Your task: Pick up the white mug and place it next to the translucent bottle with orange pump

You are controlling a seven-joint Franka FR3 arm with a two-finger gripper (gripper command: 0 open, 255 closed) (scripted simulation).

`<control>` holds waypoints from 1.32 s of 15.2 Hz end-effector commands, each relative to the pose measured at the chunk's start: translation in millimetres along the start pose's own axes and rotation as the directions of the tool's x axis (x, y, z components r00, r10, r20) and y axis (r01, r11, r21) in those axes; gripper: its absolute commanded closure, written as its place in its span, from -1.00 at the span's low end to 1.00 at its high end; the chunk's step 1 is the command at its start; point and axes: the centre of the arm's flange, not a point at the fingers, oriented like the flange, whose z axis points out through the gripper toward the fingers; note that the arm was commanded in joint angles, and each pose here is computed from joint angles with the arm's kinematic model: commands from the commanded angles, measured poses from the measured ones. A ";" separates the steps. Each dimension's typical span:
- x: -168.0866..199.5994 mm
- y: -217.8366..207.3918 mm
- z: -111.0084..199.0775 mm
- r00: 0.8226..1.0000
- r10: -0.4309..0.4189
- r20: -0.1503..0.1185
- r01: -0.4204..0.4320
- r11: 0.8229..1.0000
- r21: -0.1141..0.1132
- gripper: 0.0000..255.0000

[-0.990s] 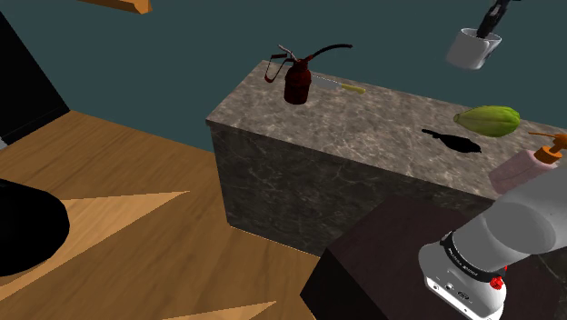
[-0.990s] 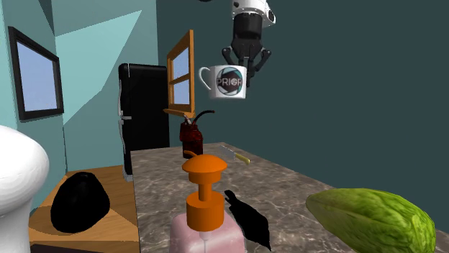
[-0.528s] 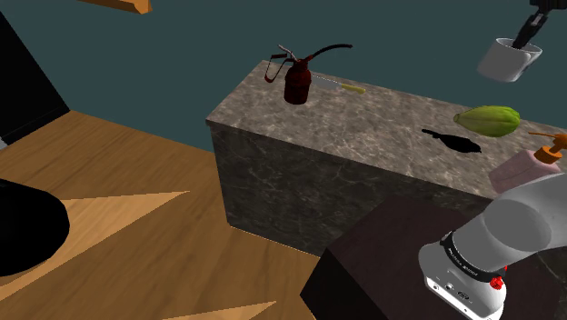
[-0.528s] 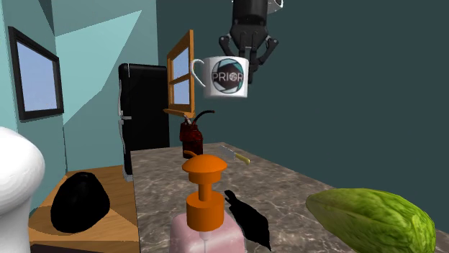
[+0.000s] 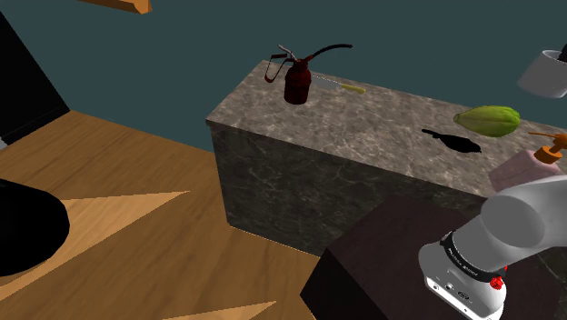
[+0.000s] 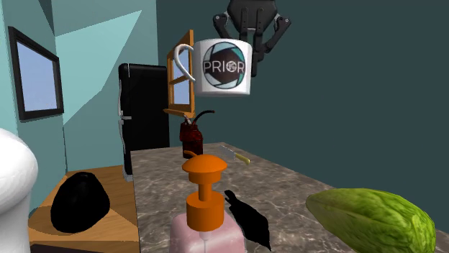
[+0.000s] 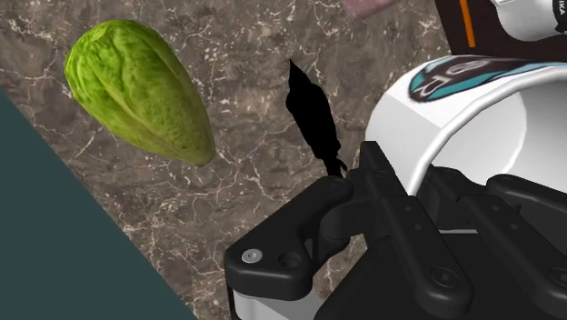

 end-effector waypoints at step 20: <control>-287.2 -17.7 17.1 1.000 -0.001 0.001 0.001 1.000 0.000 1.00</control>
